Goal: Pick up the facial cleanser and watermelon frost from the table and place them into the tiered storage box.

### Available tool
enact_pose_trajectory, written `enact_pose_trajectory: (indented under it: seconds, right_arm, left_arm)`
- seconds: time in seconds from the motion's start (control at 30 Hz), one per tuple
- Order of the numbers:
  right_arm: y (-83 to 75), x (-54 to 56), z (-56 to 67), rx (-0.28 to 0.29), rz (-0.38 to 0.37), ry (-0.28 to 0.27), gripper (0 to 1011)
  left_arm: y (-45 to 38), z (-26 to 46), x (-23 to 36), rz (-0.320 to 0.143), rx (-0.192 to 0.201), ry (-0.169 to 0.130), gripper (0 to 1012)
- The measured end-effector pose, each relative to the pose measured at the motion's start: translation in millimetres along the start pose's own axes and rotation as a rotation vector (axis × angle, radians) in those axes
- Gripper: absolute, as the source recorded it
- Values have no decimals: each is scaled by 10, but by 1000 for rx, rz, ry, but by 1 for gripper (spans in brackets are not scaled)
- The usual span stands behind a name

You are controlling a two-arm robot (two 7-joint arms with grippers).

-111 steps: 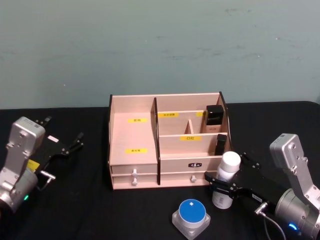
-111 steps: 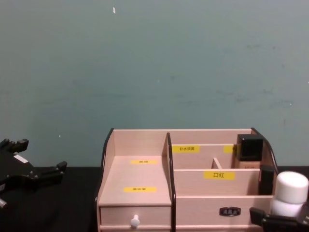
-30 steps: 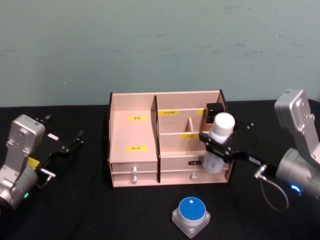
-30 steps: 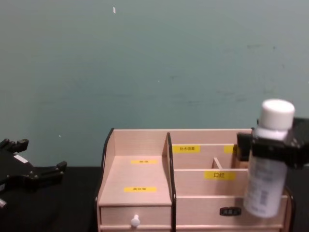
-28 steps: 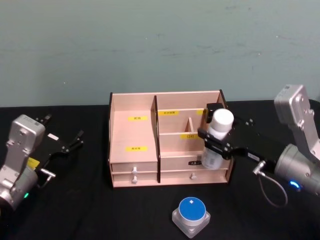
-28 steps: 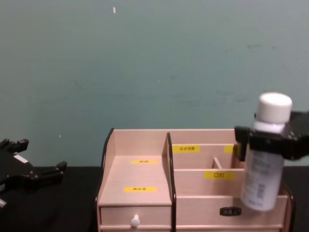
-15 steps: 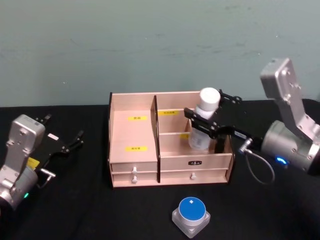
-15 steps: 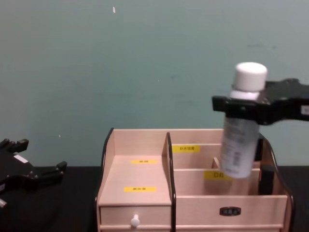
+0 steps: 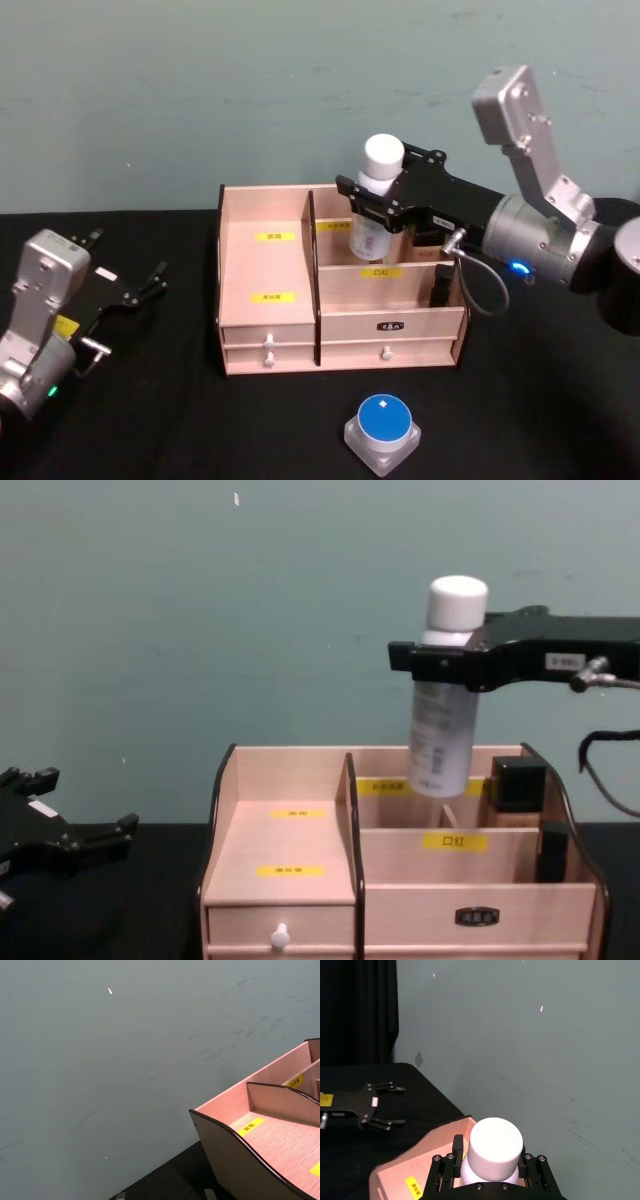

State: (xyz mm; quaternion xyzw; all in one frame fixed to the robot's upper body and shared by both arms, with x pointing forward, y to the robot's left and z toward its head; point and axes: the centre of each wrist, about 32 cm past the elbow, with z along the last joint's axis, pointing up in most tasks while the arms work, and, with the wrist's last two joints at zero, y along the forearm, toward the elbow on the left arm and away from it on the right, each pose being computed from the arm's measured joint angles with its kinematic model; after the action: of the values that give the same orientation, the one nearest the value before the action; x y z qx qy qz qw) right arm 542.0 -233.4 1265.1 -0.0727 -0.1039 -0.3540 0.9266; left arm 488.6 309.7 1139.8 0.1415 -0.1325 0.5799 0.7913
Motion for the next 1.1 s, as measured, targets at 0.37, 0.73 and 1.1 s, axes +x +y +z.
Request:
enact_pose_trajectory:
  seconds: [0.37,0.73,1.1]
  right_arm:
    - [334,239,-85,-15,14,5,600]
    - [474,216,-189,-27,29,35,600]
    - [440,39,-224,-38,36,56,600]
  left_arm:
    - [0,0,0,0,0,0,1009]
    - [0,0,0,0,0,0,1010]
    - [0,0,0,0,0,0,1010]
